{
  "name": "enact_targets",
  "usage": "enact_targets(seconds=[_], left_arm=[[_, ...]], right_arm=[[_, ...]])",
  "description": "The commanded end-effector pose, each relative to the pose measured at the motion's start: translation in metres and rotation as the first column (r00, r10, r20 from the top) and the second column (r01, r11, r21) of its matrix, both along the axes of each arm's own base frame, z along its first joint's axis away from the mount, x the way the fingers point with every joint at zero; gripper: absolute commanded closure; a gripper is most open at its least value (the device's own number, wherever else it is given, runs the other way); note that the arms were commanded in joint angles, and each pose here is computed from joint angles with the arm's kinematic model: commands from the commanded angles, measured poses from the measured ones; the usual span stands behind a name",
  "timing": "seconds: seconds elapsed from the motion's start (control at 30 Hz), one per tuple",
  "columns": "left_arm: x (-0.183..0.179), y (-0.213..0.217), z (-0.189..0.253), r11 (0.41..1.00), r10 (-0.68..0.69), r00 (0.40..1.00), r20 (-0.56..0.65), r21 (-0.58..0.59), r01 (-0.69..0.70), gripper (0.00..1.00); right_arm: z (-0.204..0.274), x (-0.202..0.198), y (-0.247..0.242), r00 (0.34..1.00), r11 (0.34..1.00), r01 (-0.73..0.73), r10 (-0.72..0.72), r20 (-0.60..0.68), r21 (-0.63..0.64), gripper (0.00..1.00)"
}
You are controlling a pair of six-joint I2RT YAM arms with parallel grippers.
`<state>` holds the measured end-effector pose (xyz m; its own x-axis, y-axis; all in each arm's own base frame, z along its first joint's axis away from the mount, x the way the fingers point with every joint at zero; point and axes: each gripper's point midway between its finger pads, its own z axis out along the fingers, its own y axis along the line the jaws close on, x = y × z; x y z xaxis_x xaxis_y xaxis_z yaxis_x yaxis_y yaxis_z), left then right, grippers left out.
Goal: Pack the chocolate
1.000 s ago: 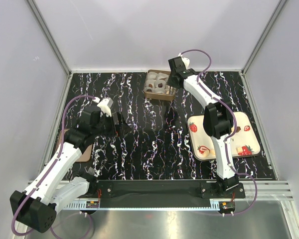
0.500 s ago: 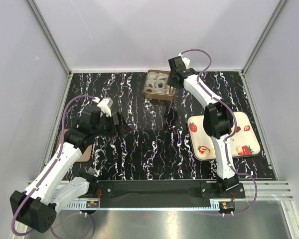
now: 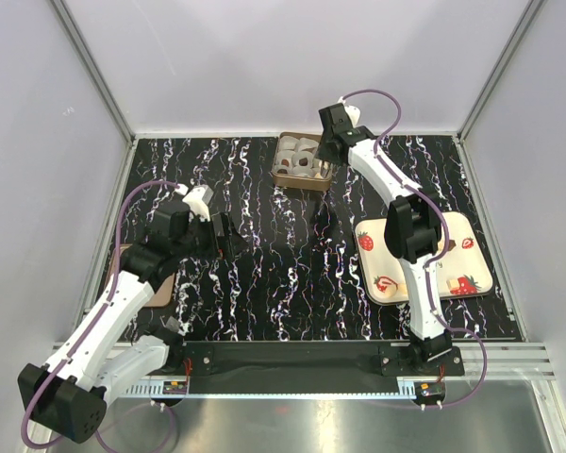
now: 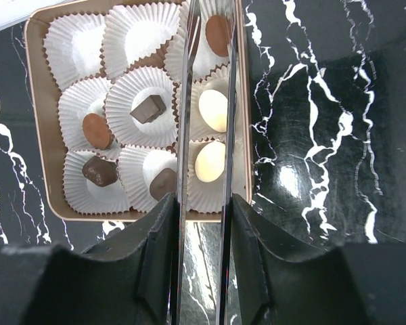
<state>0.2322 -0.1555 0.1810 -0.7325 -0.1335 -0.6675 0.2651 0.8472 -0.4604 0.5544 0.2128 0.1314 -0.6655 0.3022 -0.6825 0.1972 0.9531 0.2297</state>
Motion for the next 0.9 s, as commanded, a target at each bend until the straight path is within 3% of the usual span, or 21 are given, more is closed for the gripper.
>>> enact_targets(seconds=[0.0,0.1,0.2,0.43,0.6,0.87], left_arm=[[0.004,0.001,0.008,1.000,0.003,0.999,0.048,0.000,-0.003,0.01],[0.003,0.000,0.009,1.000,0.000,0.999,0.050,-0.003,0.001,0.01],[0.003,0.000,0.010,1.000,-0.003,0.999,0.052,-0.006,0.003,0.01],[0.000,0.001,0.013,1.000,0.000,0.998,0.068,-0.013,0.001,0.01],[0.001,-0.001,0.013,1.000,-0.009,0.998,0.063,-0.017,0.010,0.01],[0.001,-0.002,0.015,1.000,-0.012,0.998,0.068,-0.025,0.014,0.01]], right_arm=[[0.053,0.001,0.002,0.996,0.999,-0.028,0.030,0.084,-0.024,0.58],[0.088,-0.019,-0.008,0.993,0.998,-0.052,0.056,0.107,-0.038,0.57],[0.105,-0.065,-0.024,0.993,0.995,-0.092,0.095,0.067,-0.049,0.57],[0.072,-0.187,-0.079,0.993,0.991,-0.092,0.084,-0.080,-0.097,0.57],[0.053,-0.246,-0.131,0.989,0.988,0.052,-0.071,-0.129,-0.144,0.55],[0.020,-0.291,-0.189,0.940,0.967,0.247,-0.253,-0.227,-0.058,0.51]])
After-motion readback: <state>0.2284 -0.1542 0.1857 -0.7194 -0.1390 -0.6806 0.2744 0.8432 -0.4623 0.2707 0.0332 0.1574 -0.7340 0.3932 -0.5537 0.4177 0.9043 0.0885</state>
